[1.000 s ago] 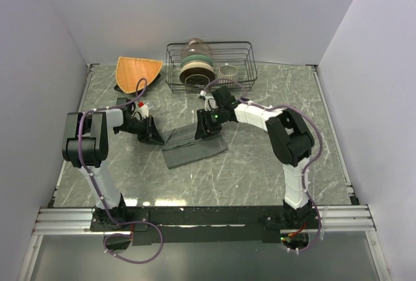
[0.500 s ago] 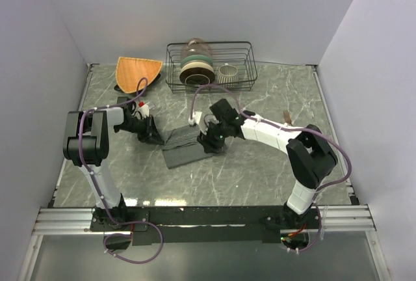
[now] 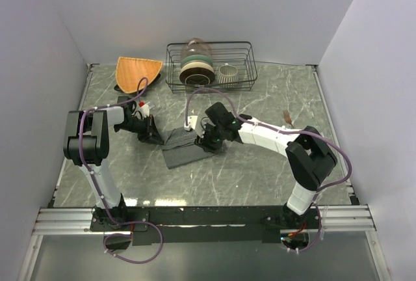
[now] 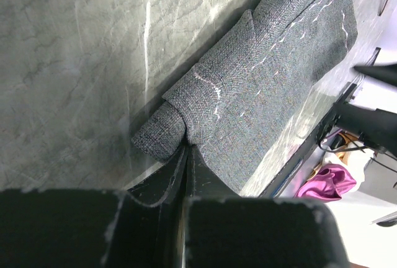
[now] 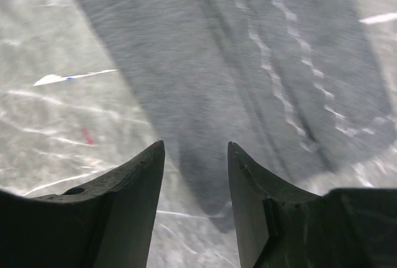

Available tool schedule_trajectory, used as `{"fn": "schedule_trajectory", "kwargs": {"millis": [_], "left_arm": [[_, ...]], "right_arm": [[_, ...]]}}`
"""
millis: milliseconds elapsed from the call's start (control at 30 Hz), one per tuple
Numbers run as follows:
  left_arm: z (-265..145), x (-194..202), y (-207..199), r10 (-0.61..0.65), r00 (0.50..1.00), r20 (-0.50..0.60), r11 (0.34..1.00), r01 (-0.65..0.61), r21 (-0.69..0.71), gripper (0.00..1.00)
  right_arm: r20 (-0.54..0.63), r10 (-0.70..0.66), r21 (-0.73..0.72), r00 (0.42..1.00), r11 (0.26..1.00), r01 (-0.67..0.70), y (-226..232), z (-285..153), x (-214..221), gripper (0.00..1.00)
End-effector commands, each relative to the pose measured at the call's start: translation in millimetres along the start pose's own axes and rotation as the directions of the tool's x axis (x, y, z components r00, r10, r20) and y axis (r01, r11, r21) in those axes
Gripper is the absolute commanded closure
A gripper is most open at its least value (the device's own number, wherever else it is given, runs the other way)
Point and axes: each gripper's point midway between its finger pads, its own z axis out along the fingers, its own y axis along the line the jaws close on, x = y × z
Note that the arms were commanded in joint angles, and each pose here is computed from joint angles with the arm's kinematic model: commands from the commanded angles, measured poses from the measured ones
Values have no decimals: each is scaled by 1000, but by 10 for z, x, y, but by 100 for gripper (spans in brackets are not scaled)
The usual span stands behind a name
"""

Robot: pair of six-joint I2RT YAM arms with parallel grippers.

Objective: Fold the napkin into a case and place the utensils inside
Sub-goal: Pick up the 2/3-rectangle-folded napkin at the center of the board.

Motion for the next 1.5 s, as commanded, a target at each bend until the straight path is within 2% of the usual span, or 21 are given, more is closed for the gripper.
{"fn": "schedule_trajectory", "kwargs": {"millis": [0, 200, 267, 433, 500, 533, 567, 633, 667, 767, 1000, 1033, 1100, 1133, 1233, 1333, 1467], "left_arm": [[16, -93, 286, 60, 998, 14, 991, -58, -122, 94], [14, -137, 283, 63, 998, 16, 991, -60, -122, 94], [14, -140, 282, 61, 998, 15, 991, -59, -122, 94], [-4, -138, 296, 98, 995, 10, 987, -96, -130, 94], [-1, -127, 301, 99, 995, 7, 987, -97, -130, 94], [-4, -129, 298, 100, 995, 9, 987, -98, -130, 94], [3, -125, 291, 102, 995, 6, 987, -100, -129, 94], [2, -132, 286, 108, 994, 7, 986, -106, -131, 94], [6, -128, 272, 116, 993, 4, 985, -115, -127, 95], [-5, -119, 244, 137, 991, 2, 982, -135, -129, 95], [26, -71, 160, 186, 982, -20, 975, -187, -122, 96], [35, -65, 161, 188, 982, -24, 974, -190, -124, 96], [47, -63, 163, 190, 981, -29, 974, -192, -125, 96], [46, -60, 163, 188, 982, -30, 974, -191, -124, 96], [55, -54, 178, 188, 982, -35, 973, -191, -130, 97], [60, -57, 199, 186, 982, -37, 972, -190, -137, 97], [64, -71, 203, 184, 982, -34, 972, -187, -139, 97]], "right_arm": [[43, -14, 27, 999, 1000, 13, -53, -173, -101, 44], [46, -163, -18, 986, 986, 164, 200, -90, -108, 32], [56, -224, 10, 973, 975, 224, 237, -12, -163, 32], [-3, -249, 86, 968, 965, 249, 94, 183, -61, 32], [-18, -272, 98, 962, 957, 272, 99, 246, -18, 35], [-17, -284, 128, 959, 950, 284, 59, 258, -44, 38], [-21, -294, 134, 956, 946, 294, 58, 270, -31, 48], [-18, -305, 140, 952, 942, 305, 100, 279, -30, 61], [-14, -304, 132, 952, 944, 303, 139, 279, -32, 78], [16, -296, 83, 955, 952, 294, 358, 183, -115, 100], [93, -242, -29, 966, 969, 246, 858, 33, -283, 100], [102, -242, -13, 965, 970, 244, 842, 41, -312, 96], [80, -244, 41, 966, 970, 241, 728, 75, -305, 82], [77, -254, 76, 964, 966, 249, 638, 83, -317, 65], [56, -286, 154, 957, 949, 274, 419, 106, -278, 45], [4, -328, 171, 945, 931, 322, 299, 202, -138, 40], [-35, -378, 164, 925, 911, 379, 267, 328, 31, 41]]}}
